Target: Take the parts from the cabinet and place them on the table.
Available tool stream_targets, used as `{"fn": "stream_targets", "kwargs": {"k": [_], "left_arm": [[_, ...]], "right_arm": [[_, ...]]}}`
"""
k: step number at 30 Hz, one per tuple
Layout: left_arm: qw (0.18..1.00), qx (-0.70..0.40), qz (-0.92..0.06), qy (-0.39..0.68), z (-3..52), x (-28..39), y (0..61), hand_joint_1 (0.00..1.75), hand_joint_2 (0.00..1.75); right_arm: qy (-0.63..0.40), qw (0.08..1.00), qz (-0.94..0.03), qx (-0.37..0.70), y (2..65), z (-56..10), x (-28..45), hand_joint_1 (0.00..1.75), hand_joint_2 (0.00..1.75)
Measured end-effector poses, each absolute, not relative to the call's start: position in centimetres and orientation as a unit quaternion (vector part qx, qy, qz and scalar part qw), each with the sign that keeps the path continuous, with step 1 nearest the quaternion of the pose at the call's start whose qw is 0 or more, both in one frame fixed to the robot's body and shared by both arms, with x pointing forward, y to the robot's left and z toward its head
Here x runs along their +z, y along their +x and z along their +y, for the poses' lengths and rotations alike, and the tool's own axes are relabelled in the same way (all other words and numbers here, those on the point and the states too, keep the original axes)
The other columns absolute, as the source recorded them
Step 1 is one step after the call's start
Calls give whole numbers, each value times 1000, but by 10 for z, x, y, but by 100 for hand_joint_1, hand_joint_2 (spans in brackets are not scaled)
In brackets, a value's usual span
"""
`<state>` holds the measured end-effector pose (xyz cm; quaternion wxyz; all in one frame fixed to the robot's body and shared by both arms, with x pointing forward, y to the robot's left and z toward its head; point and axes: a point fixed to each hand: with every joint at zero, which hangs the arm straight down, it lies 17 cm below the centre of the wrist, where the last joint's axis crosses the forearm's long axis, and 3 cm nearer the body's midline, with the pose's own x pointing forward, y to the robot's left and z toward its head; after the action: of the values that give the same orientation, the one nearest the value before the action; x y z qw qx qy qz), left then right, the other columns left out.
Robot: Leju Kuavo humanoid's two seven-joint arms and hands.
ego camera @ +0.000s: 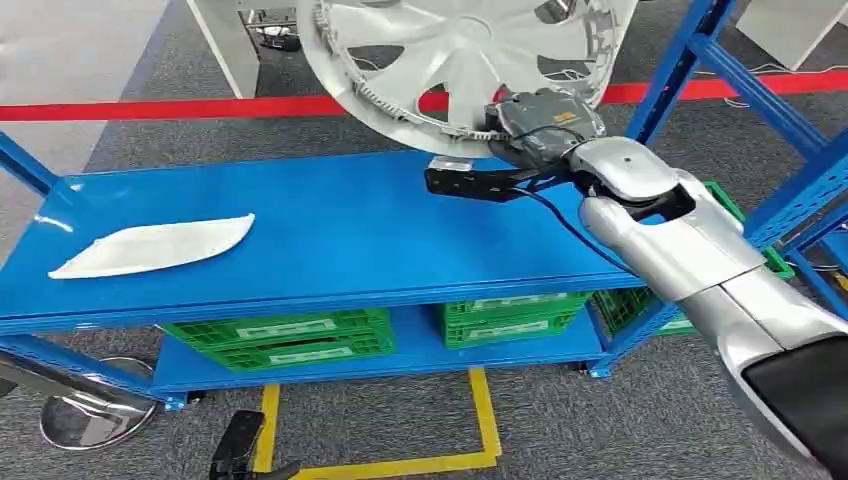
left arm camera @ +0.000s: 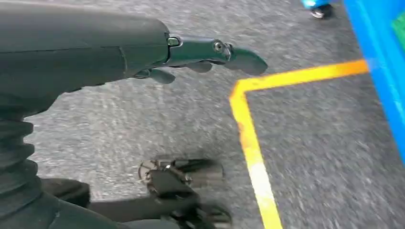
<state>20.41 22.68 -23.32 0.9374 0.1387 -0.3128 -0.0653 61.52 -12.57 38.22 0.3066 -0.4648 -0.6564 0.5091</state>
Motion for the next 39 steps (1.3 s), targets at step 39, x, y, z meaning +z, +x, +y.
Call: {"fn": "stream_targets", "kwargs": {"k": [39], "left_arm": [[944, -38, -293, 149, 233, -234, 209, 0, 175]], "right_arm": [[-377, 112, -823, 410, 487, -46, 444, 175, 175]]}}
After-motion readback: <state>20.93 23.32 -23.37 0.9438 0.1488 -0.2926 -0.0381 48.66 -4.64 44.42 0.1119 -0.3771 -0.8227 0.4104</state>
